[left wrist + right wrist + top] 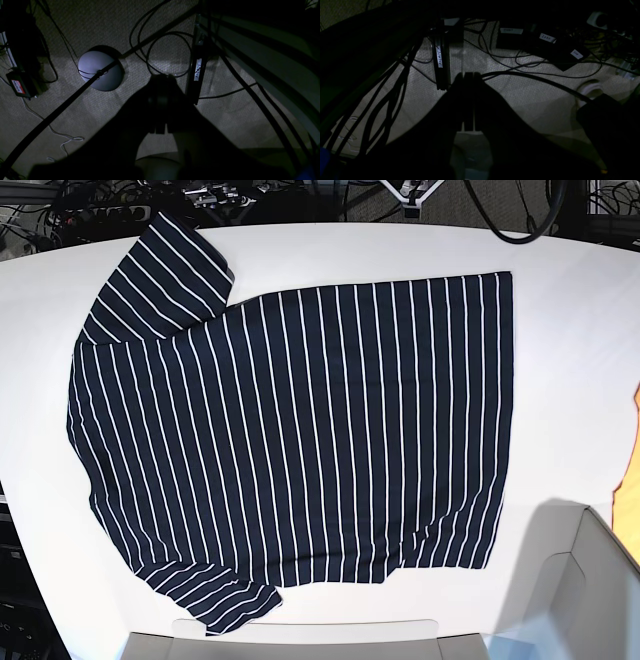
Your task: Fold the T-shirt properly
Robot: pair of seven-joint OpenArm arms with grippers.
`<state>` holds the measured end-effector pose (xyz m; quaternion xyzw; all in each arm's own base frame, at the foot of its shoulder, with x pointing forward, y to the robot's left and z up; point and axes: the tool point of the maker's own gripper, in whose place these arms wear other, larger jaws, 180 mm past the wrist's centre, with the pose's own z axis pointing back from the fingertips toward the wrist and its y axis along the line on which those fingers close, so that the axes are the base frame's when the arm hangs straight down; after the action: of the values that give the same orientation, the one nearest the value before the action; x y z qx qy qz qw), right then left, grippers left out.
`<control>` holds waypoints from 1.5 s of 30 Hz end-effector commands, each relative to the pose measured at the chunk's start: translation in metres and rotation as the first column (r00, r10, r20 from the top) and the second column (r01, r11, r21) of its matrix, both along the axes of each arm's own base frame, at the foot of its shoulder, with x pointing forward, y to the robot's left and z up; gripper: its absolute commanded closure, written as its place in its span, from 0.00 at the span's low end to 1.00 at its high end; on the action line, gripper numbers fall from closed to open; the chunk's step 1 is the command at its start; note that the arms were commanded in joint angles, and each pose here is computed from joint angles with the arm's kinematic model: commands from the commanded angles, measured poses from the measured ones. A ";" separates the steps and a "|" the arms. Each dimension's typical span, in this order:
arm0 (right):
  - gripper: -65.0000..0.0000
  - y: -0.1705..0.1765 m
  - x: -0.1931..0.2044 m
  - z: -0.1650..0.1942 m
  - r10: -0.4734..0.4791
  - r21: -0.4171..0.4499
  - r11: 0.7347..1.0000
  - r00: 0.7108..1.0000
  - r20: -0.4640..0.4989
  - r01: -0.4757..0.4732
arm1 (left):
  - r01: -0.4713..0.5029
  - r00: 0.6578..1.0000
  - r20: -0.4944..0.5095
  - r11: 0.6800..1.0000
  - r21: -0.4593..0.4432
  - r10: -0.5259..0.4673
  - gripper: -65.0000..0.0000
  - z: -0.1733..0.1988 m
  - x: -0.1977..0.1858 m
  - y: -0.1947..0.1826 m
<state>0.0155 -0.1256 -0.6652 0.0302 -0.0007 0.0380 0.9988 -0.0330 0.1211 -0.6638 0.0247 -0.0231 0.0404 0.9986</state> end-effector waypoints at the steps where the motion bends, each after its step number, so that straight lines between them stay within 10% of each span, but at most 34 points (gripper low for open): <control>1: 0.99 0.001 0.002 0.000 -0.006 0.007 1.000 1.000 0.004 0.006 | -0.001 1.000 0.006 1.000 0.002 0.001 1.00 0.000 0.001 0.000; 18: 0.99 -0.008 0.007 0.001 -0.009 -0.011 1.000 0.999 -0.046 0.008 | 0.000 1.000 0.020 1.000 0.004 0.000 1.00 0.001 -0.009 0.002; 23: 0.99 -0.017 -0.039 0.001 -0.056 -0.022 0.998 0.996 -0.076 0.055 | 0.013 0.983 0.183 1.000 0.026 -0.018 1.00 0.012 -0.018 0.006; 30: 0.99 -0.021 -0.072 0.012 -0.121 0.079 0.991 0.983 0.138 0.111 | 0.036 0.902 0.426 0.996 0.083 -0.068 1.00 0.048 -0.045 0.024; 38: 0.99 -0.055 -0.093 0.057 -0.221 0.076 0.974 0.848 0.482 0.211 | 0.049 0.653 0.745 0.989 0.136 -0.135 0.99 0.125 -0.054 0.026; 42: 0.99 -0.063 -0.105 0.091 -0.222 0.081 0.972 0.744 0.630 0.221 | 0.052 0.657 0.741 0.989 0.139 -0.139 0.99 0.132 -0.068 0.027; 45: 0.99 -0.068 -0.123 0.096 -0.218 0.066 0.972 0.759 0.613 0.226 | 0.051 0.630 0.763 0.988 0.145 -0.144 0.99 0.137 -0.062 0.028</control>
<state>-0.0990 -0.1859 -0.5761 0.0189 -0.3242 -0.0716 0.9431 -0.0934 0.1458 -0.5336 0.0544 -0.4389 -0.0063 0.8969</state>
